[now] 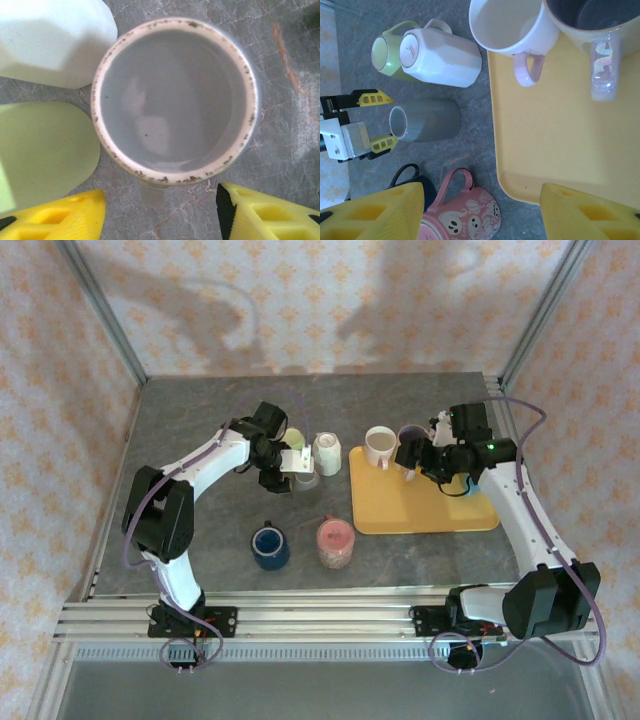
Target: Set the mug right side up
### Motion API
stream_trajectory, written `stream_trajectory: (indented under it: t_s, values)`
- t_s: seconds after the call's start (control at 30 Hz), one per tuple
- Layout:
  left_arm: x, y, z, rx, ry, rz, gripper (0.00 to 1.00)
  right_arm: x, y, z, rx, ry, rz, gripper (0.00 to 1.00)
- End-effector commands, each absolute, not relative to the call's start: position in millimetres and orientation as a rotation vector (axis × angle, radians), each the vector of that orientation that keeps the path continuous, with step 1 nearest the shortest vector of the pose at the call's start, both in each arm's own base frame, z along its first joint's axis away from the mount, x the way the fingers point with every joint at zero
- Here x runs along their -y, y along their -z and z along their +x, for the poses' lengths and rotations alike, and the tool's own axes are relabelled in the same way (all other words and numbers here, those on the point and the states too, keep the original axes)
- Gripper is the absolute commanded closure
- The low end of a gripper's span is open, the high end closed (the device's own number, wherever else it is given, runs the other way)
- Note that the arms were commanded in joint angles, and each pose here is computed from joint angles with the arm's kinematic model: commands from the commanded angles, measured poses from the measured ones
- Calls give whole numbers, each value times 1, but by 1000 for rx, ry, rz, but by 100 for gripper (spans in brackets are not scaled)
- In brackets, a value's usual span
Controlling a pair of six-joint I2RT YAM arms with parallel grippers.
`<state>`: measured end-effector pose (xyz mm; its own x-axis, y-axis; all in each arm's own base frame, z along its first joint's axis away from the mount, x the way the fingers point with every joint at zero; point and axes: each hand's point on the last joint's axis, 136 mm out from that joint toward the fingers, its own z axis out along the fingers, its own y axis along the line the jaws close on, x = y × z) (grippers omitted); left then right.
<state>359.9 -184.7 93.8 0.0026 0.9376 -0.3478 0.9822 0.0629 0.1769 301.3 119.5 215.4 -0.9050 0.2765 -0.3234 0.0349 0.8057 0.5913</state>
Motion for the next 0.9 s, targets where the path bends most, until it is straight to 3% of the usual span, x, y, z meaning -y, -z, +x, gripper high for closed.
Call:
stream_trajectory:
  t_s: [0.0, 0.27, 0.63, 0.87]
  values:
    - [184, -90, 357, -1966, 157, 2004, 44, -121, -233, 302, -2547, -852, 215, 38]
    - [187, -83, 354, -1950, 156, 2067, 59, -120, -231, 300, -2548, -849, 216, 38]
    - [189, -73, 353, -1977, 180, 2092, 71, -116, -234, 299, -2533, -835, 229, 38]
    - [186, -68, 346, -1986, 192, 2114, 69, -115, -237, 303, -2516, -838, 237, 38]
